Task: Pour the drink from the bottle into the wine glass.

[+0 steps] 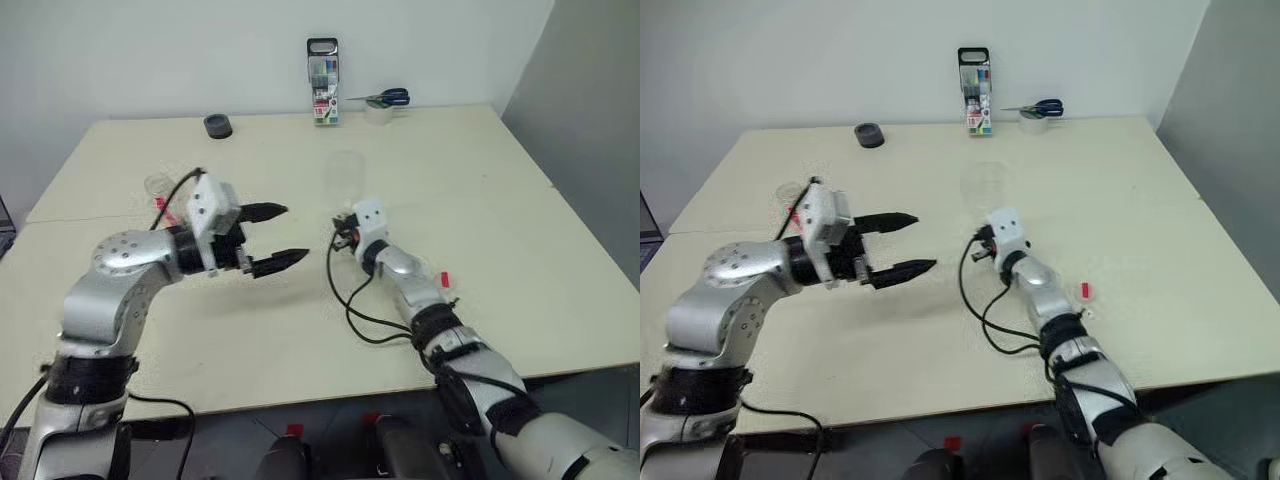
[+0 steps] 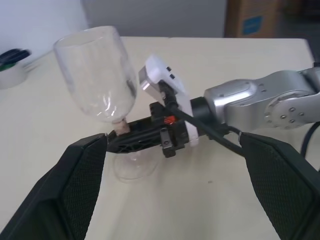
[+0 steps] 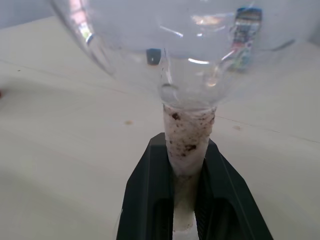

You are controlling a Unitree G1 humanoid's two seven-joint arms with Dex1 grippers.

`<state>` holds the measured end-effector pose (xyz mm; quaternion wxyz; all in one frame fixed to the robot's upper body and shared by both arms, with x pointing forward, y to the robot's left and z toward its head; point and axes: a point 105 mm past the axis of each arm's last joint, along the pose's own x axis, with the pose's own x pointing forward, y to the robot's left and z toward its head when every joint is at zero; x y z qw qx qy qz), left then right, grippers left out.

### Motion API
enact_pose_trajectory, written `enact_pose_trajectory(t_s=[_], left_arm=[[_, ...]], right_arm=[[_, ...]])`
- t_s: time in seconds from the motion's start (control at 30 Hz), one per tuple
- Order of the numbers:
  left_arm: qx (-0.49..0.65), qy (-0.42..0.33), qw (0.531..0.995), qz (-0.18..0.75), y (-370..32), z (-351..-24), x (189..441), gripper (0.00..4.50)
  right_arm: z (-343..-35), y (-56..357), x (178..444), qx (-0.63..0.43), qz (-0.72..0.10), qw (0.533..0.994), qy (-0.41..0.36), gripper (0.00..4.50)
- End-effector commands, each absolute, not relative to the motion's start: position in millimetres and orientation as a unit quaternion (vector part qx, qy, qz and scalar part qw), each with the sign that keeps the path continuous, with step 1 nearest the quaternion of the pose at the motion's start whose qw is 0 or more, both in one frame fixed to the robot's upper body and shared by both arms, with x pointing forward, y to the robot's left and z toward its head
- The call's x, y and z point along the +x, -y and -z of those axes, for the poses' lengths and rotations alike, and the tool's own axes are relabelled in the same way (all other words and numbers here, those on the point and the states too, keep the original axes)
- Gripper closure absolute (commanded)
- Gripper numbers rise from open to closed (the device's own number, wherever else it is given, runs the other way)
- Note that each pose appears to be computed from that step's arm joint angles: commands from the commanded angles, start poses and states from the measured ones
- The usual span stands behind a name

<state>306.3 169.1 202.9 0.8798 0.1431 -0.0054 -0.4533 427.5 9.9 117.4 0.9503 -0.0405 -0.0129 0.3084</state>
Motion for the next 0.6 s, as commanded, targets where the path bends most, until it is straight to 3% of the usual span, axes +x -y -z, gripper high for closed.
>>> enact_pose_trajectory(t_s=[0.03, 0.23, 0.57, 0.6], left_arm=[[0.145, 0.023, 0.912, 0.384, -193, -214, 298, 0.0], [0.103, 0.012, 0.949, 0.297, -208, -190, 278, 0.0], [0.071, 0.002, 0.95, 0.303, -201, -183, 273, 0.0], [0.07, 0.002, 0.95, 0.306, -200, -182, 273, 0.0]], right_arm=[[-124, -18, 428, -0.046, -0.315, 0.948, 0.033, 4.22], [-116, -24, 425, -0.045, -0.317, 0.947, 0.025, 4.22], [-105, -25, 422, -0.04, -0.32, 0.947, 0.011, 4.22], [-104, -24, 421, -0.04, -0.319, 0.947, 0.011, 3.91]])
